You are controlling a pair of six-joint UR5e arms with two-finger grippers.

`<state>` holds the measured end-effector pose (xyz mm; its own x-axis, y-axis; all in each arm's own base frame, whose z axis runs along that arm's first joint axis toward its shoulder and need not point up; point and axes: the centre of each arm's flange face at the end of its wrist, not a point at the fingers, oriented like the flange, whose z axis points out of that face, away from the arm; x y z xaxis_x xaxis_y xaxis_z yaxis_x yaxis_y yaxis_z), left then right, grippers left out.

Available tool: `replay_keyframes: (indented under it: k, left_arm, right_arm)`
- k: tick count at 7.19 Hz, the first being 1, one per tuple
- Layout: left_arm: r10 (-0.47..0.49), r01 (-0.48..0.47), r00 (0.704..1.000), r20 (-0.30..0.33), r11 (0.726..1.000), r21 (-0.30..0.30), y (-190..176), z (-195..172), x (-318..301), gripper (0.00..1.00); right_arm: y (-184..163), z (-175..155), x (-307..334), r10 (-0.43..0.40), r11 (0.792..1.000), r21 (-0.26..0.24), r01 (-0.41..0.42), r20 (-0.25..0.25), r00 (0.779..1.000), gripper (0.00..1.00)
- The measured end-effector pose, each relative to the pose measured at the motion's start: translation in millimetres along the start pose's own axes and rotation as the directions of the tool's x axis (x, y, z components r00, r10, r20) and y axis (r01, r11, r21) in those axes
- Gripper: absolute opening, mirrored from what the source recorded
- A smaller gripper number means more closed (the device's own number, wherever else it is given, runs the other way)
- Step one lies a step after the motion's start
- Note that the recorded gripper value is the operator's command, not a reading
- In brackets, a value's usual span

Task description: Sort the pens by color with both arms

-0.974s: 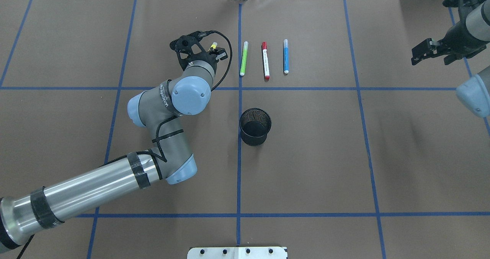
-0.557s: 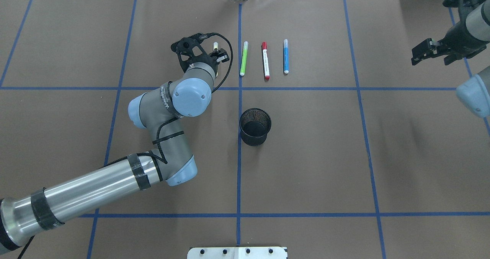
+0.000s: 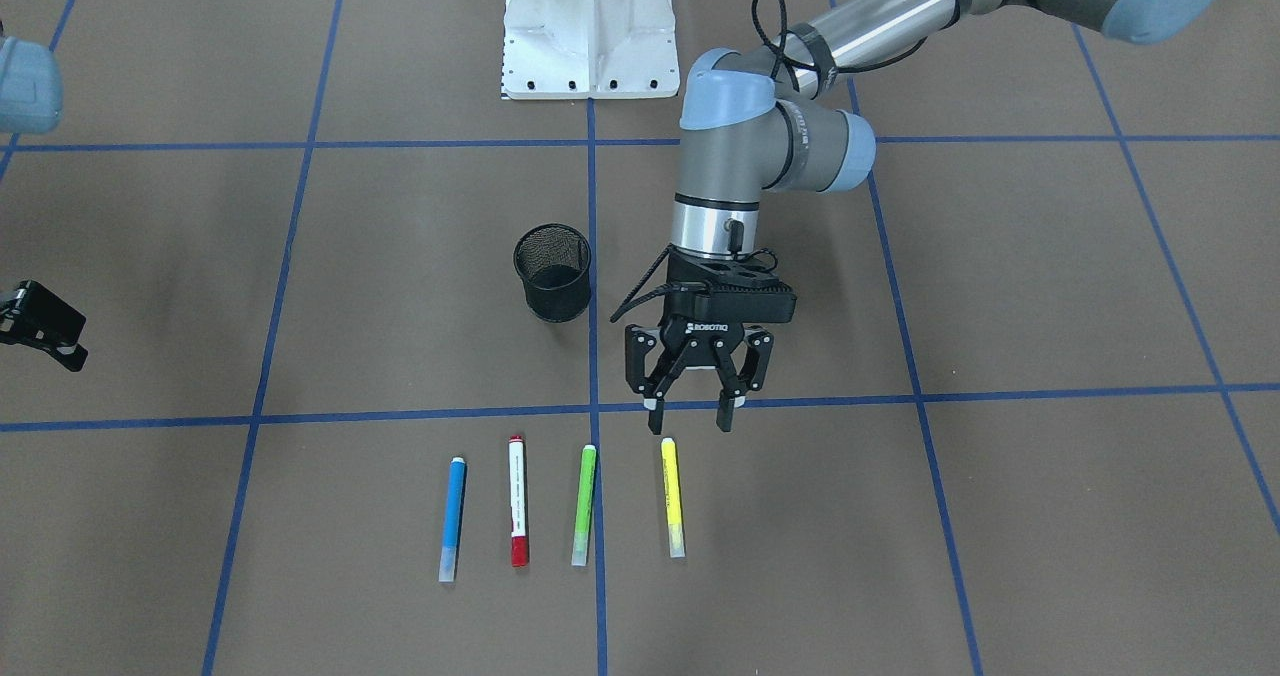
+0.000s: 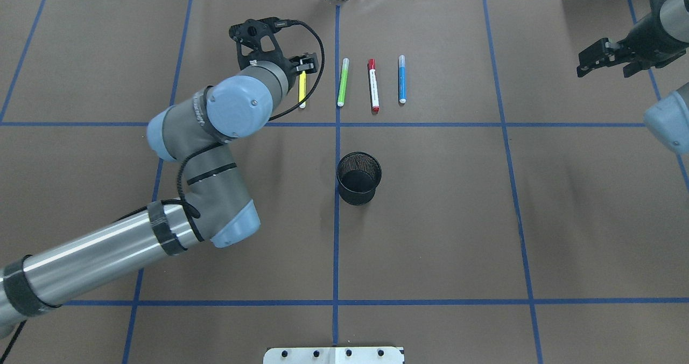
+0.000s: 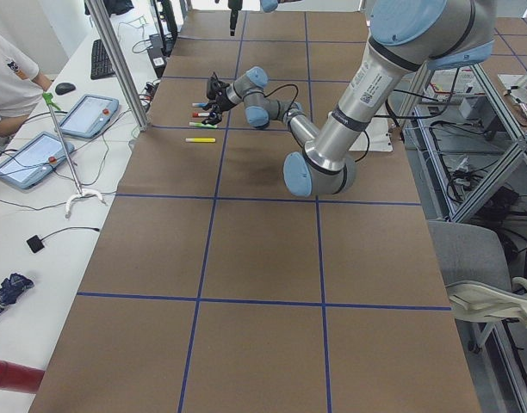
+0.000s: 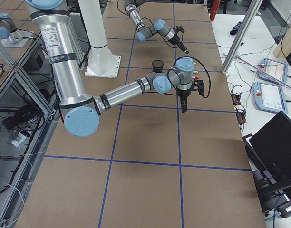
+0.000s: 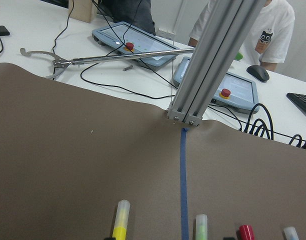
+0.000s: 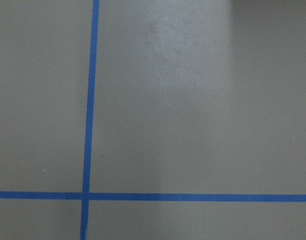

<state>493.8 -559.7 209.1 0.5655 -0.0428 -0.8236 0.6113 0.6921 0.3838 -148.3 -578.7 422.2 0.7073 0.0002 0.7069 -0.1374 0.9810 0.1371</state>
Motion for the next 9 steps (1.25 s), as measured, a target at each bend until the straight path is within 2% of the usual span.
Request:
replay_keyframes:
  k: [1, 2, 3, 4, 5, 6, 7, 9]
  left_arm:
    - [0.099, -0.096, 0.994, 0.036, 0.992, -0.082, -36.0, -24.5, -40.2, 0.77]
    - [0.200, -0.187, 0.978, 0.055, 0.967, -0.175, -67.9, -47.1, -91.2, 0.77]
    - [0.290, -0.265, 0.956, 0.044, 0.918, -0.294, -93.5, -60.9, -148.0, 0.77]
    - [0.364, -0.331, 0.931, 0.003, 0.850, -0.410, -114.2, -68.9, -213.4, 0.77]
    - [0.419, -0.387, 0.907, -0.049, 0.780, -0.491, -127.6, -75.8, -283.7, 0.77]
    - [0.448, -0.423, 0.888, -0.098, 0.719, -0.552, -136.2, -81.9, -354.6, 0.86]
    - [0.449, -0.428, 0.885, -0.121, 0.685, -0.590, -142.6, -88.8, -410.0, 0.99]
    - [0.423, -0.387, 0.900, -0.107, 0.662, -0.642, -144.3, -101.4, -464.4, 0.99]
  right_arm:
    - [-3.6, -11.8, 5.6, 0.008, 1.000, 0.013, -0.008, 0.008, 1.000, 0.99]
    - [-4.4, -17.2, 14.6, 0.012, 1.000, 0.013, -0.013, 0.013, 1.000, 0.99]
    - [-1.7, -17.6, 28.7, 0.004, 1.000, 0.007, -0.004, 0.009, 1.000, 0.99]
    - [5.0, -16.1, 48.2, -0.009, 1.000, -0.005, 0.009, 0.004, 1.000, 0.99]
    - [14.3, -15.3, 69.2, -0.008, 1.000, -0.023, 0.008, 0.009, 1.000, 0.99]
    - [28.1, -15.0, 93.5, -0.003, 0.999, -0.046, 0.004, 0.021, 1.000, 0.99]
    - [42.2, -14.0, 115.1, -0.010, 0.998, -0.067, 0.012, 0.030, 1.000, 0.99]
    - [55.4, -14.3, 141.7, 0.008, 0.996, -0.090, -0.006, 0.022, 1.000, 0.99]
